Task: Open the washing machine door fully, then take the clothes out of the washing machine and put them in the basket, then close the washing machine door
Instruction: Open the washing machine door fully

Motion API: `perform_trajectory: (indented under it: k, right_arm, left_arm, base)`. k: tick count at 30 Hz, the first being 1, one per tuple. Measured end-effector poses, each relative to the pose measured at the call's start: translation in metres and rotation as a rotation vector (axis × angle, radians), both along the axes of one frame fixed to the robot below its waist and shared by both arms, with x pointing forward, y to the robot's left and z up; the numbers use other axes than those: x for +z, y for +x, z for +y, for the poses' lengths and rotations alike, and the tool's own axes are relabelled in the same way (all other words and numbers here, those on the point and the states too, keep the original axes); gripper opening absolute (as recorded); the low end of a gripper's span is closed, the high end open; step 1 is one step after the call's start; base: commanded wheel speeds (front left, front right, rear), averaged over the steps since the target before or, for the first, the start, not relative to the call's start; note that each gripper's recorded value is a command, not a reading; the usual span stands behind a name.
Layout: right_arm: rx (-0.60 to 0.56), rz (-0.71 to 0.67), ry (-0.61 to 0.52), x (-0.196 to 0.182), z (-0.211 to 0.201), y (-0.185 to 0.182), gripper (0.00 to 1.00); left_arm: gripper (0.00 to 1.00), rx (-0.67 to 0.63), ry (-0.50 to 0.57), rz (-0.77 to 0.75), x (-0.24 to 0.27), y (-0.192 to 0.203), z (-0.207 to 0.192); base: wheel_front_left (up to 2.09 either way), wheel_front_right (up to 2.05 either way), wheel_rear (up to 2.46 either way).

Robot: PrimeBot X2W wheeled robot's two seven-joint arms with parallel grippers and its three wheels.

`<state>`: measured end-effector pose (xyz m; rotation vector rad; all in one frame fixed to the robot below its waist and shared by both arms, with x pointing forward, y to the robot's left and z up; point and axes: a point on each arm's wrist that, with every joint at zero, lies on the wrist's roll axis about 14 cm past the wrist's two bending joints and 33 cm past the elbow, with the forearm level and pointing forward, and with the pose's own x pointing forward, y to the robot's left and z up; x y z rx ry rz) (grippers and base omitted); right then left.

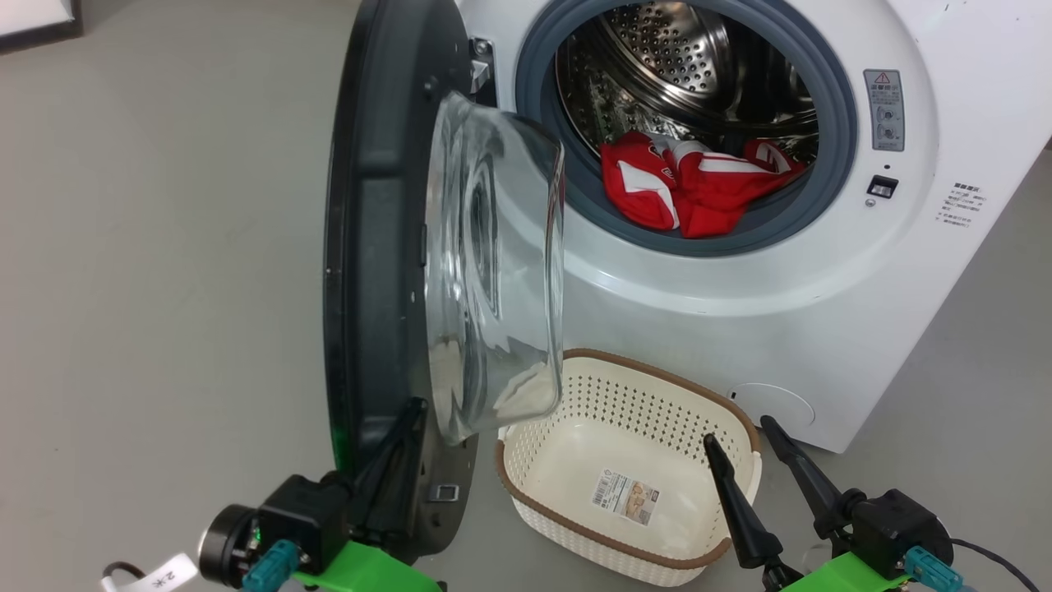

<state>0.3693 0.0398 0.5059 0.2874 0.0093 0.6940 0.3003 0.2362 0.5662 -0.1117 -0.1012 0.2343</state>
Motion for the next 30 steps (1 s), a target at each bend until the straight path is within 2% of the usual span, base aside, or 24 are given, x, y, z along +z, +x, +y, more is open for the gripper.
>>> perform_trajectory:
  k: [14, 19, 30]
  right_arm:
    - [0.021, 0.021, -0.012, -0.008, 0.006, 0.001, 1.0]
    - [0.032, 0.03, -0.025, -0.013, 0.009, 0.003, 1.0]
    - [0.046, 0.044, -0.043, -0.018, 0.013, 0.006, 1.0]
  left_arm:
    - [0.0, 0.163, -0.012, 0.029, -0.009, -0.015, 0.046]
    - [0.0, 0.24, -0.052, 0.114, -0.04, -0.029, 0.063]
    - [0.0, 0.351, -0.021, 0.104, -0.043, -0.042, 0.094]
  base:
    - [0.0, 0.0, 0.0]
    - [0.0, 0.0, 0.0]
    - [0.0, 0.0, 0.0]
